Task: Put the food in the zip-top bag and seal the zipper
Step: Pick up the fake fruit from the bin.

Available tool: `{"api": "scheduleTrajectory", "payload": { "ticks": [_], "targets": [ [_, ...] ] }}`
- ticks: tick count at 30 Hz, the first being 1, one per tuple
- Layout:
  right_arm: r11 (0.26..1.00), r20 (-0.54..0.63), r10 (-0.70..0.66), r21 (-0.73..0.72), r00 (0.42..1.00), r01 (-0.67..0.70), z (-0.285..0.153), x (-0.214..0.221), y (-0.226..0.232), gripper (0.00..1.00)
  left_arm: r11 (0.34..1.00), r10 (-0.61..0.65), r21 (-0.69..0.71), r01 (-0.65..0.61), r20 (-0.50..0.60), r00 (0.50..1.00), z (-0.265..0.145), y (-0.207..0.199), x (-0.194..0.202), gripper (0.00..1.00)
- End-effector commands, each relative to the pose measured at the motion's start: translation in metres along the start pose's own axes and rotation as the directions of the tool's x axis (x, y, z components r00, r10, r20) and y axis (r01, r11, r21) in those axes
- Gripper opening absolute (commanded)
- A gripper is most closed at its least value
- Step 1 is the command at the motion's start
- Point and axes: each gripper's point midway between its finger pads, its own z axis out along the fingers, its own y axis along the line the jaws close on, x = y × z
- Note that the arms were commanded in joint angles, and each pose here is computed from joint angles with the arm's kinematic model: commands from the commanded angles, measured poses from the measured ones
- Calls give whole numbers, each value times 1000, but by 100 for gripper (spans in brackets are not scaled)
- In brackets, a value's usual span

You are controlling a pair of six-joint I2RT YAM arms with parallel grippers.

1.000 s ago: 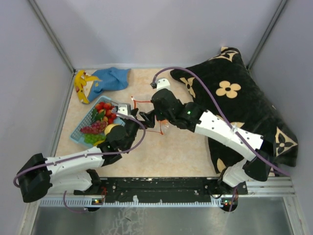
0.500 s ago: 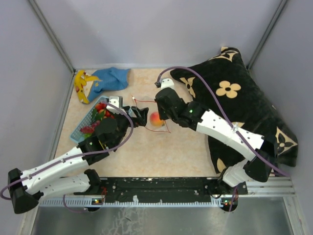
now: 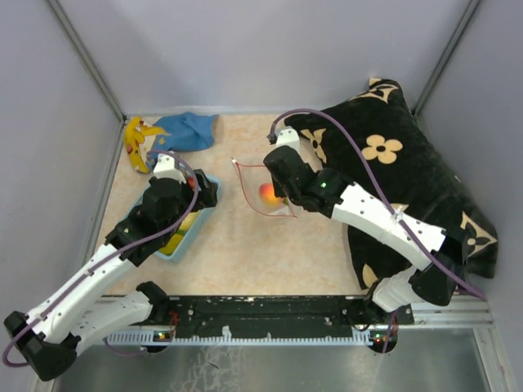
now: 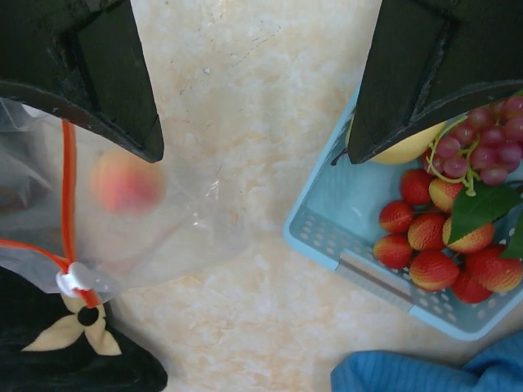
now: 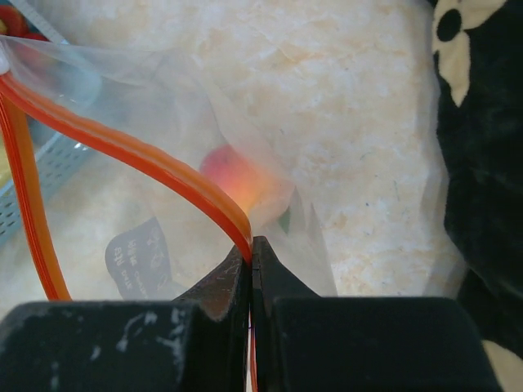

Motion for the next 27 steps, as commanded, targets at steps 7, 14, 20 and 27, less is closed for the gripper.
{"api": "scheduleTrajectory", "payload": {
  "ticks": [7,14,20,27],
  "targets": [
    [998,82,-9,60,997,4,-16,-16,-22,0,993,-99,-82,85,-178,979,6,32,35,100],
    [999,82,-21,46,996,17,-16,-14,-26,0,970,-211,-176,169,-254,944,23,64,64,100],
    [1000,92,-14,25,996,11,-16,-13,-28,0,899,-362,-357,252,-284,888,31,107,90,100],
    [1000,89,-23,8,996,22,-13,-12,-26,0,805,-505,-479,351,-242,829,37,129,111,99]
  ]
}}
